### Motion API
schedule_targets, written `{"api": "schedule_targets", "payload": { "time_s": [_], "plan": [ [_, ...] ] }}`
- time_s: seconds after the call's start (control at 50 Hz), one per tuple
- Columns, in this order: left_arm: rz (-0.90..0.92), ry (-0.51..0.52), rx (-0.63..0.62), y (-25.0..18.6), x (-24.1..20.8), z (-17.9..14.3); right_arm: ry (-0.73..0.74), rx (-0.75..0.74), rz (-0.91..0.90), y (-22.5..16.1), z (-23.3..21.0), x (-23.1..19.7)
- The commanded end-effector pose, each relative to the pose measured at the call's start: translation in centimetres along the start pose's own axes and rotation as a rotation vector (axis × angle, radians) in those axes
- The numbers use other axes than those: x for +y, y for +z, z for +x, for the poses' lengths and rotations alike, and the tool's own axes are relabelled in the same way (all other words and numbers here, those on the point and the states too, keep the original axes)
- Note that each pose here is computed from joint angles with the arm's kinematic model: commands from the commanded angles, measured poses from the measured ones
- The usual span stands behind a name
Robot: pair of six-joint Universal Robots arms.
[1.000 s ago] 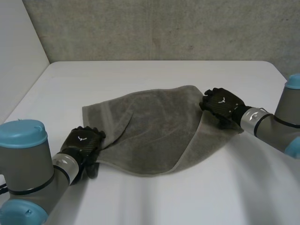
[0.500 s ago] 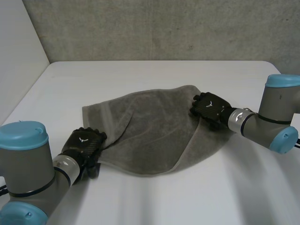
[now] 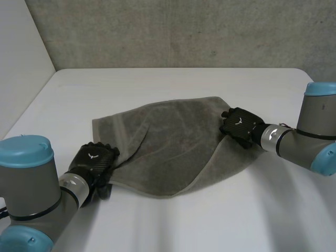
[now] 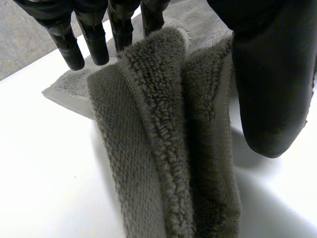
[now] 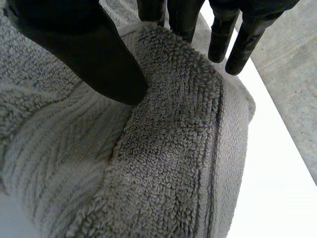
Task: Fold the towel.
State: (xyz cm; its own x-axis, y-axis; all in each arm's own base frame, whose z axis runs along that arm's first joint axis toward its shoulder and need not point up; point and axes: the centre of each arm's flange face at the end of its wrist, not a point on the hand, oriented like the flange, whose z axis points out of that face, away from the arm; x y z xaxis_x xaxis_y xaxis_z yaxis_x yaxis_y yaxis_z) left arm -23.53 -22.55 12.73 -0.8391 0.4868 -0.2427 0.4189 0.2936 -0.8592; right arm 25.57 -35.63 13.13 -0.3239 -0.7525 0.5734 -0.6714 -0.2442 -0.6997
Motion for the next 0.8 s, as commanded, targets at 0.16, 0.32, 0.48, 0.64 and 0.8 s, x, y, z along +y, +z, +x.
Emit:
{"api": "schedule_targets", "payload": {
  "time_s": [0.16,0.32,0.48,0.64,0.8],
  "plan": [
    [-0.003,-0.006,-0.013,0.2,0.0,-0.4,0.112,0.019,-0.027,-3.3,0.3,-0.7],
    [-0.002,-0.005,-0.019,0.3,0.0,-0.6,0.249,0.104,-0.038,-6.3,2.0,-0.3],
    [0.001,-0.012,-0.049,0.5,-0.2,-1.3,0.335,0.202,-0.005,-8.6,3.3,0.3],
    [0.019,-0.019,-0.105,0.4,-1.0,-2.3,0.378,0.210,0.006,-9.2,3.2,0.9],
    [0.081,-0.047,-0.193,1.8,-3.0,-5.4,0.377,0.208,0.008,-9.4,3.0,0.7]
  ]
}}
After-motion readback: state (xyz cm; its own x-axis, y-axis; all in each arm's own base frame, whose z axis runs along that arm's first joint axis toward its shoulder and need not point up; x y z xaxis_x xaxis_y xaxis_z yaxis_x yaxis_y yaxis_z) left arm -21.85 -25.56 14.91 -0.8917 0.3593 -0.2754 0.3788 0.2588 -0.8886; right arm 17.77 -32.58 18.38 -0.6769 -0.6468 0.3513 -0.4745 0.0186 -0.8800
